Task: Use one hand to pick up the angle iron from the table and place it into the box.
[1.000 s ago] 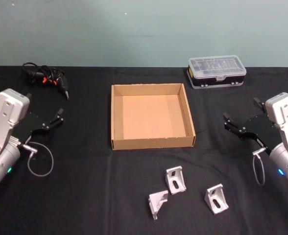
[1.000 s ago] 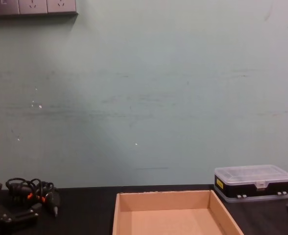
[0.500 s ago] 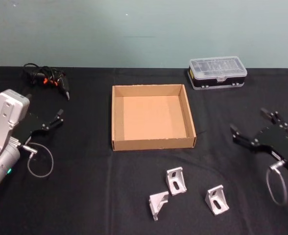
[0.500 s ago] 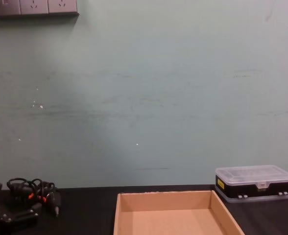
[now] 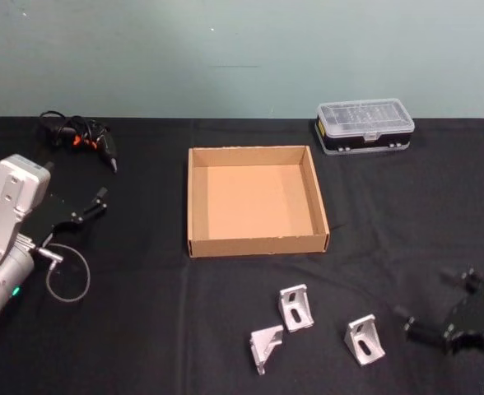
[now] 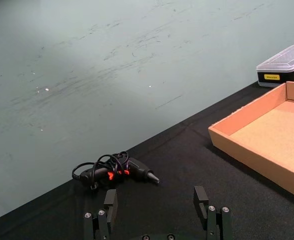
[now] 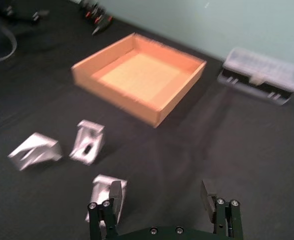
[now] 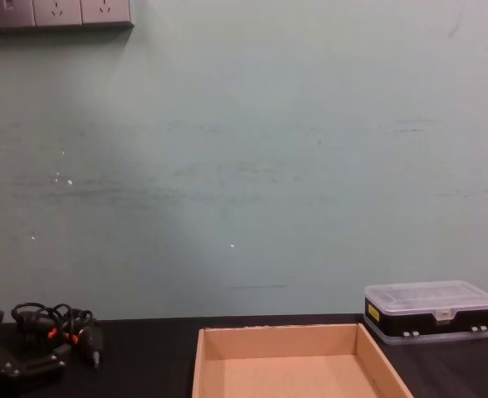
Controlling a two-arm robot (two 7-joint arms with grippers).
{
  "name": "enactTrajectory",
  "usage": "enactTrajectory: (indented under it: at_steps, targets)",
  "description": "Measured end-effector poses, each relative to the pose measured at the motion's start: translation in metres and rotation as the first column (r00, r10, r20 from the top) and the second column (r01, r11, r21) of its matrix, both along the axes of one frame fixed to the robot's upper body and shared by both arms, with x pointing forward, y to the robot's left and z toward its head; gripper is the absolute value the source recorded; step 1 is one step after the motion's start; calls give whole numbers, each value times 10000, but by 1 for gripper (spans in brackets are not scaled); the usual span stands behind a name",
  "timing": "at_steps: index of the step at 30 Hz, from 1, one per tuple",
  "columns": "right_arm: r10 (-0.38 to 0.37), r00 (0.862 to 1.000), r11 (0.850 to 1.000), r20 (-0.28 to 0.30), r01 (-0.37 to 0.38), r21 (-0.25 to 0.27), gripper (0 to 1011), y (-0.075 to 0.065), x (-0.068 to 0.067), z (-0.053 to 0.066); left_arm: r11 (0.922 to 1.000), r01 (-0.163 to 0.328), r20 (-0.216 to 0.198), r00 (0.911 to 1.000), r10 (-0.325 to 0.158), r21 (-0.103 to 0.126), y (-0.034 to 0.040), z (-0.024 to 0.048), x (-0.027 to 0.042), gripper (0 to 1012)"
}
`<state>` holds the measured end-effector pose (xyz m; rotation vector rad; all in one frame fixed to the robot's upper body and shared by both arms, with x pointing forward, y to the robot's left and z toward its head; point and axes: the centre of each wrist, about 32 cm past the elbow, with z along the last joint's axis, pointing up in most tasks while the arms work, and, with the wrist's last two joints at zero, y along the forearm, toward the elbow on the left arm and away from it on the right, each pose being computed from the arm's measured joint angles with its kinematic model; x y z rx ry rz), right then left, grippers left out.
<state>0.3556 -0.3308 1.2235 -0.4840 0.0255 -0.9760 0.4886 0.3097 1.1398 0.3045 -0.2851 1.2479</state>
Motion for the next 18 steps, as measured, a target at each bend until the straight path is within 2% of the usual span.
enactTrajectory:
  at_steps: [6,13,14,18]
  targets:
    - [286,9942,9993,-1038,-309,-206,1002,149,-130,37,10000,0,0,10000,0,0,0,0,0,1000]
    - [92,9874,9986,-1582,-174,-500,1002,341,-156,91,10000,0,0,10000,0,0,0,0,0,1000]
    - [-64,9854,9982,-1703,-38,-596,1002,422,-147,113,10000,0,0,10000,0,-1,0,0,0,1000]
    - [-168,9826,9977,-1850,44,-674,1002,515,-127,134,10000,0,0,10000,0,-1,0,0,0,1000]
